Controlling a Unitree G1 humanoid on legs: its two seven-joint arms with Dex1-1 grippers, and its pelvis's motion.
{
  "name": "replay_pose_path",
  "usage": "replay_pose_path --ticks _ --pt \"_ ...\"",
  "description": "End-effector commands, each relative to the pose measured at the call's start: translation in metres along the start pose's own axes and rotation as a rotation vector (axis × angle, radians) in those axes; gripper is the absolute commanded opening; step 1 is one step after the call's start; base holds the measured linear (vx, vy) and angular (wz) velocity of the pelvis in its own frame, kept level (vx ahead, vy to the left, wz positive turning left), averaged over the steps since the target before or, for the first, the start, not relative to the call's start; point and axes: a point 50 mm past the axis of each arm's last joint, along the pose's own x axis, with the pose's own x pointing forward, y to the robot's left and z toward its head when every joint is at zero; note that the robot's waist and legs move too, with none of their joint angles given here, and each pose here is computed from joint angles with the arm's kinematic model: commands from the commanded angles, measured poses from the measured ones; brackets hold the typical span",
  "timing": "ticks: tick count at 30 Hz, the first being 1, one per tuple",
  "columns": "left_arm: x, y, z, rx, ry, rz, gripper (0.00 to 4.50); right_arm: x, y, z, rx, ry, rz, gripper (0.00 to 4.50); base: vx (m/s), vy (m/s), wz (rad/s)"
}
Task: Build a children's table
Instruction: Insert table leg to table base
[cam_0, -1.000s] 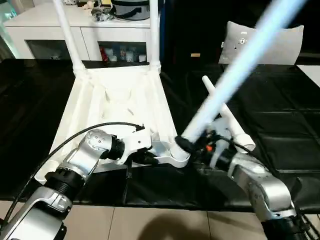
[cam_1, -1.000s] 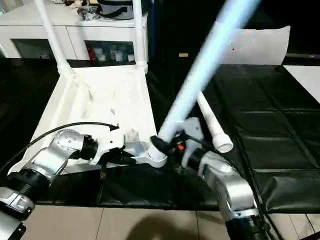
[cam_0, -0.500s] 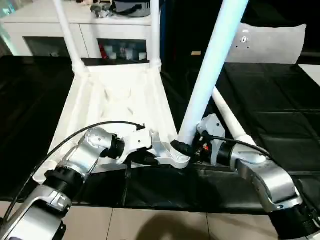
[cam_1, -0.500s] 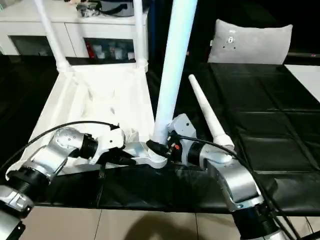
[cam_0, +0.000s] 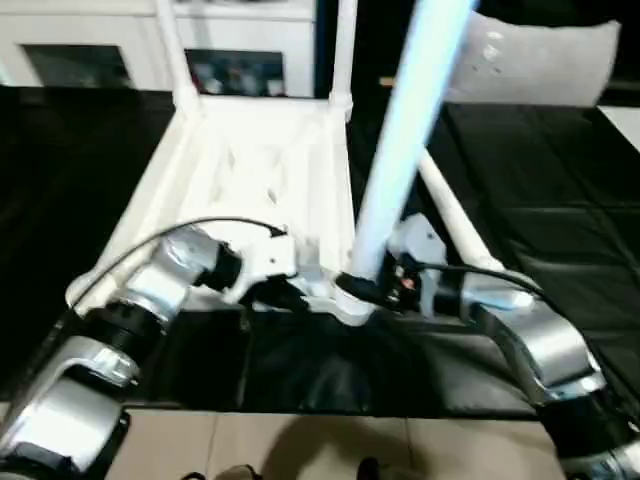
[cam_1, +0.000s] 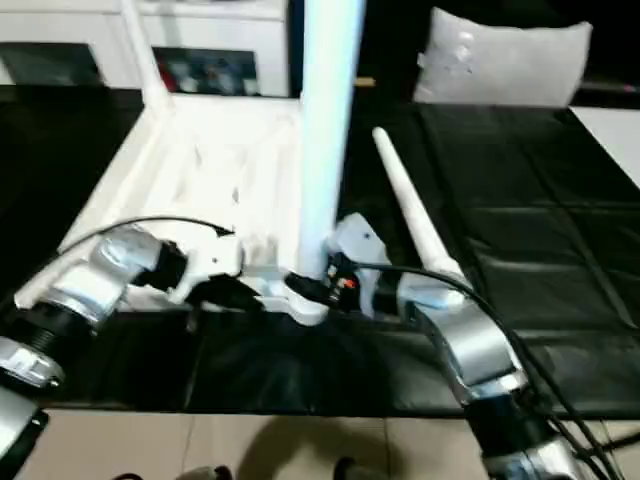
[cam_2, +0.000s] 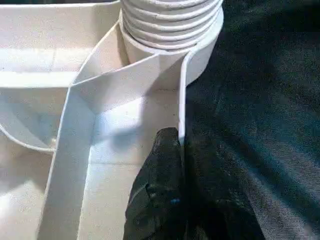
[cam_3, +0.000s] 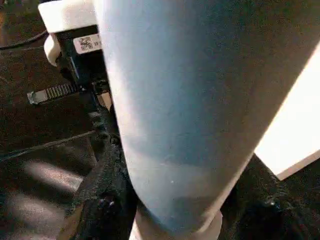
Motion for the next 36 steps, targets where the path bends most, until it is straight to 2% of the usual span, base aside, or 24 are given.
replay_pose_path --ticks 1,6,11,13,15,19,20,24,26,30,36 --pt "-0.015 0.007 0.001 -0.060 -0.025 0.122 0.00 0.012 0.028 -0.059 0.189 0.233 0.105 1.88 0.000 0.000 0.00" --pt "-0.019 -0.007 -0.003 -0.153 -0.049 0.178 0.00 0.015 0.030 -0.058 0.204 0.229 0.058 1.88 0.000 0.000 0.00" --pt "-0.025 -0.016 -0.001 -0.203 -0.048 0.272 0.00 0.016 0.025 -0.059 0.233 0.242 -0.051 1.88 0.000 0.000 0.00" --pt "-0.026 -0.024 0.005 -0.240 -0.062 0.316 0.00 0.017 0.021 -0.058 0.259 0.232 -0.130 1.88 0.000 0.000 0.00" --pt "-0.022 -0.040 0.019 -0.283 -0.081 0.374 0.00 0.019 0.014 -0.053 0.286 0.213 -0.239 1.88 0.000 0.000 0.00" --pt "-0.011 -0.049 0.035 -0.291 -0.091 0.404 0.00 0.023 0.009 -0.049 0.289 0.193 -0.300 1.88 0.000 0.000 0.00" --pt "-0.004 -0.051 0.045 -0.297 -0.107 0.417 0.00 0.025 0.008 -0.047 0.301 0.184 -0.321 1.88 0.000 0.000 0.00" --pt "0.008 -0.051 0.065 -0.318 -0.152 0.439 0.00 0.029 0.007 -0.045 0.316 0.177 -0.340 1.88 0.000 0.000 0.00" --pt "0.011 -0.048 0.067 -0.334 -0.152 0.465 0.00 0.030 0.008 -0.044 0.318 0.174 -0.344 1.88 0.000 0.000 0.00" --pt "0.009 -0.039 0.059 -0.347 -0.092 0.548 0.00 0.030 0.013 -0.044 0.318 0.168 -0.338 1.88 0.000 0.000 0.00" --pt "0.006 -0.035 0.054 -0.354 -0.078 0.577 0.00 0.026 0.016 -0.049 0.307 0.184 -0.326 1.88 0.000 0.000 0.00"
